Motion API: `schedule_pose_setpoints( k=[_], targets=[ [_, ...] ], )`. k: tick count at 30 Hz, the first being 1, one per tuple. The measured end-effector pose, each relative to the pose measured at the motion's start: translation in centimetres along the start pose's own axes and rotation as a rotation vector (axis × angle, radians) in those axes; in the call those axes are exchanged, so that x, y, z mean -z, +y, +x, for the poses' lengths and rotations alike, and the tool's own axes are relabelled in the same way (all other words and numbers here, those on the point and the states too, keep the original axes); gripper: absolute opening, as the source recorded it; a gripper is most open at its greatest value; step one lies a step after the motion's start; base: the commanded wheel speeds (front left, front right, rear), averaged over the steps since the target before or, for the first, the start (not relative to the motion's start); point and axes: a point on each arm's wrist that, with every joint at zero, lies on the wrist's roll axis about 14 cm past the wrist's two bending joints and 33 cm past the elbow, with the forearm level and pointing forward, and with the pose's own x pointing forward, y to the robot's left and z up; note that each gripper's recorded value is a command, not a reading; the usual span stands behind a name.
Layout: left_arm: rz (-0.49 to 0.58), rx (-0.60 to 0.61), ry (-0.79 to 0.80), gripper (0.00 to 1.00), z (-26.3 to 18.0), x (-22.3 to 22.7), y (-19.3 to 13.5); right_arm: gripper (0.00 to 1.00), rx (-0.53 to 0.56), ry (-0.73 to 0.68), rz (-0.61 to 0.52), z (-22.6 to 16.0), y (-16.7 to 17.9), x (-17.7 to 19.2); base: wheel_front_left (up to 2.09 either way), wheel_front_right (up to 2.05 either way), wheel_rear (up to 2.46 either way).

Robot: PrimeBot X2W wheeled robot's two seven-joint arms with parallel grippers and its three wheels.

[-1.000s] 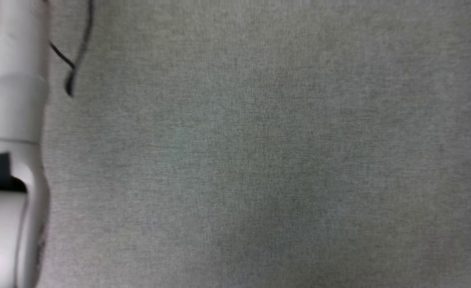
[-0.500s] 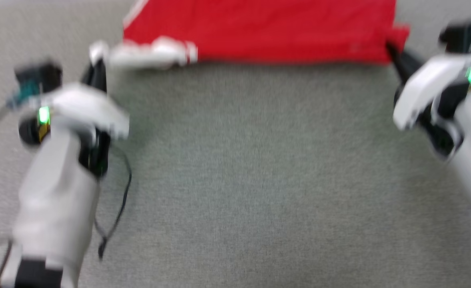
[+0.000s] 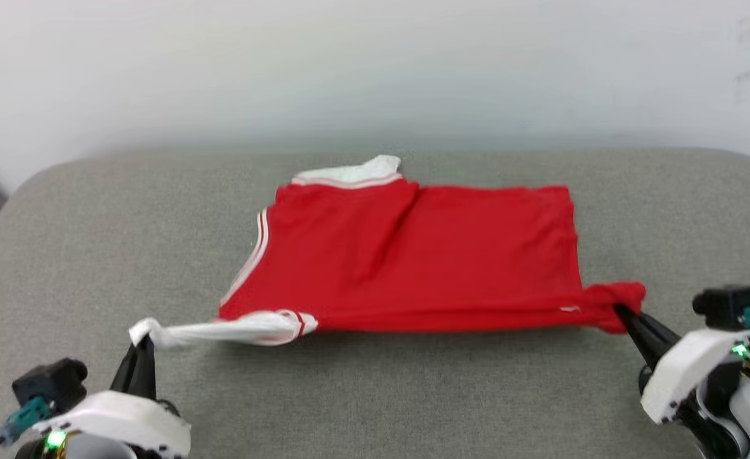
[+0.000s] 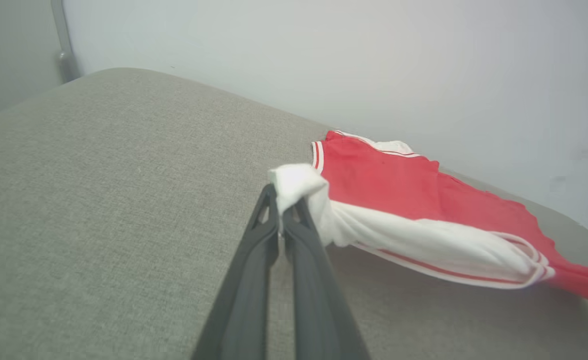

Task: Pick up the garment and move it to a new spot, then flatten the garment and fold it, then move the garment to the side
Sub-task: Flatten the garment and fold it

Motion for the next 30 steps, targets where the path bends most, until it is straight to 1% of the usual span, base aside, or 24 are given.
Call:
schedule_pose_setpoints(
  k=[6, 10, 13, 18, 20, 22, 23, 25, 30],
  targets=[
    [-0.011, 0.011, 0.01, 0.0, -3.9, -1.8, -1.7, 0.0, 0.035, 0.001, 0.016, -3.1, -0.9, 0.6, 0.0, 0.0, 0.0],
    [-0.006, 0.011, 0.021, 0.0, -4.7, -2.3, -2.1, 0.0, 0.049, 0.019, 0.019, -4.2, -0.6, 0.7, 0.0, 0.0, 0.0],
    [-0.003, 0.028, 0.038, 0.0, -4.6, -2.2, -2.5, 0.0, 0.056, 0.061, 0.009, -4.5, -0.2, 1.0, 0.0, 0.0, 0.0],
    [0.01, 0.077, 0.068, 0.0, -2.5, -1.8, -3.6, 0.0, 0.061, 0.132, -0.01, -3.9, 0.8, 1.2, 0.0, 0.0, 0.0],
    [0.016, 0.099, 0.092, 0.0, -1.2, -1.2, -4.1, 0.0, 0.067, 0.181, -0.03, -3.5, 0.8, 1.8, 0.0, 0.0, 0.0],
    [0.015, 0.116, 0.112, 0.0, 0.2, -0.6, -4.6, 0.0, 0.063, 0.197, -0.02, -2.5, 1.1, 1.7, 0.0, 0.0, 0.0],
    [0.019, 0.121, 0.128, 0.0, 0.9, -0.2, -4.7, 0.0, 0.066, 0.213, -0.036, -2.1, 0.9, 1.7, 0.0, 0.0, 0.0],
    [0.017, 0.13, 0.147, 0.0, 2.3, 0.5, -5.1, 0.0, 0.065, 0.228, -0.033, -1.1, 0.8, 1.7, 0.0, 0.0, 0.0],
    [0.02, 0.138, 0.192, 0.0, 5.5, 2.5, -5.3, 0.0, 0.059, 0.28, -0.036, 1.3, 0.4, 2.8, 0.0, 0.0, 0.0]
  ],
)
